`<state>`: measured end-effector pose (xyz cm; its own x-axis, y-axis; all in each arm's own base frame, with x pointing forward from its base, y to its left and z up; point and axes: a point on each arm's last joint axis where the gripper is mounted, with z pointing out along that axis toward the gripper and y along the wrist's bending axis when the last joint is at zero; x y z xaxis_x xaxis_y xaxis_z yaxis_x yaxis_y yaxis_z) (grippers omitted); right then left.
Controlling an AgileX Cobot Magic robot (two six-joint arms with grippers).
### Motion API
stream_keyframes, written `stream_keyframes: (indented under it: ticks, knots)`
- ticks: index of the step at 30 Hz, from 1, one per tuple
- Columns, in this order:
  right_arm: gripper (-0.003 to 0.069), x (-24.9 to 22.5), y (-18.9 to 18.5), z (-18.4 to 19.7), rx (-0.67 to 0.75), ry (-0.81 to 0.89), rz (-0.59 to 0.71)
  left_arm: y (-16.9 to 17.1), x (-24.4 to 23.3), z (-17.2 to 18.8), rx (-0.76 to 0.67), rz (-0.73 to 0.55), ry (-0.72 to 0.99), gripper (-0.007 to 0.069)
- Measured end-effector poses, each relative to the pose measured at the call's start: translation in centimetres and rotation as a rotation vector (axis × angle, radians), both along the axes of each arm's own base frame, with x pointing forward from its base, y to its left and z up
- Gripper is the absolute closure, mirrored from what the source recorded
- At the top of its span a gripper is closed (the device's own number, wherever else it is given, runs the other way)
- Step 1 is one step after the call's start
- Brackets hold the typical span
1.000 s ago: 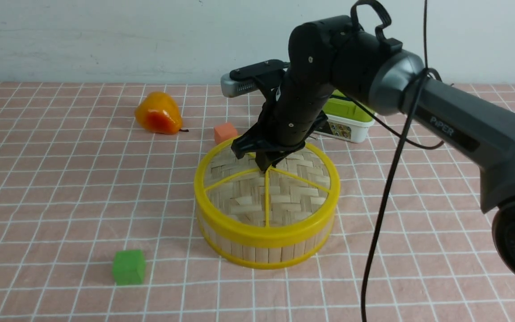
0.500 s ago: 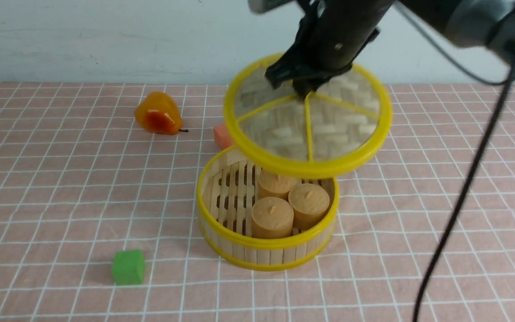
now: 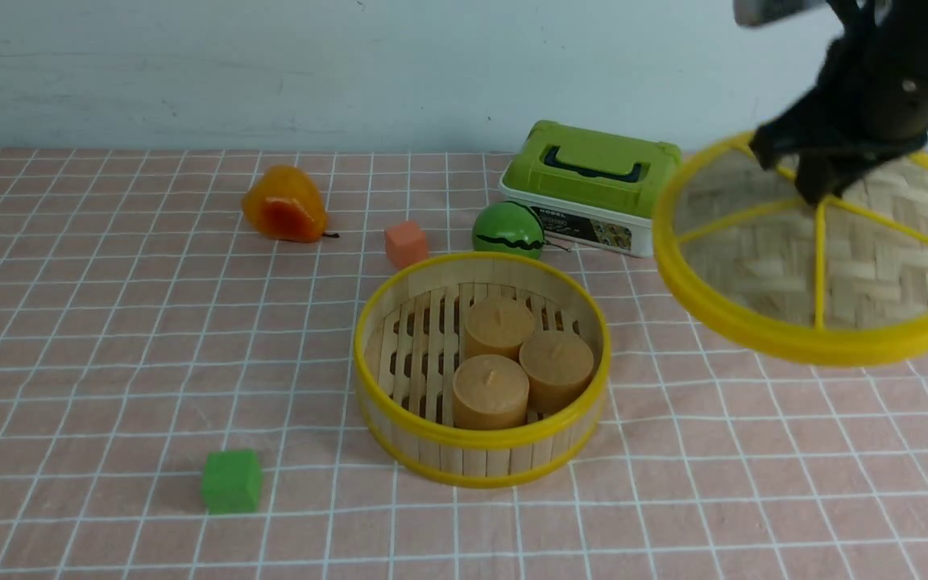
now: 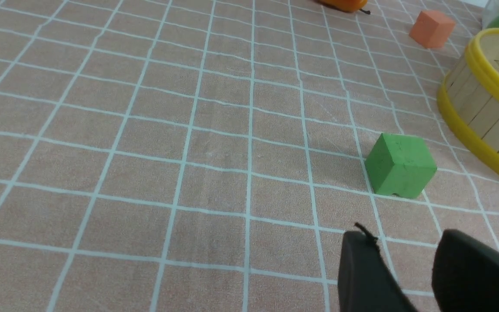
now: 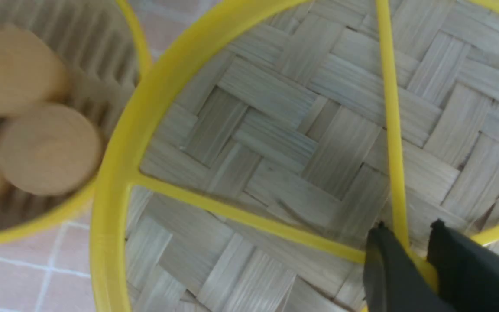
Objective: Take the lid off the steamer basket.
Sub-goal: Use the right arm to place the steamer lid on the table
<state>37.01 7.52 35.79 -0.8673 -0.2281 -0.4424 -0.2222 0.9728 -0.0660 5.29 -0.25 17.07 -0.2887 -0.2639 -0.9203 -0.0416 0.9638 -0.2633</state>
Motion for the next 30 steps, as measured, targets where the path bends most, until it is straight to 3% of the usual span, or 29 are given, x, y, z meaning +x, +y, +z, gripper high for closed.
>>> stream_keyframes:
  ticks: [7, 22, 28, 30]
  knots:
    - [0.0581, 2.1, -1.5, -6.7, 0.053, 0.029, -0.056, 0.0, 0.0, 0.0, 0.0, 0.0, 0.0, 0.0386]
    - [0.0573, 5.5, -1.0, -14.8, 0.042, 0.127, -0.064, 0.0, 0.0, 0.0, 0.0, 0.0, 0.0, 0.0386]
    - [0.048, 5.5, -1.0, -14.9, 0.045, 0.125, -0.072, 0.0, 0.0, 0.0, 0.0, 0.0, 0.0, 0.0386]
    - [0.0389, 5.4, -1.0, -14.7, 0.044, 0.131, -0.072, 0.0, 0.0, 0.0, 0.0, 0.0, 0.0, 0.0386]
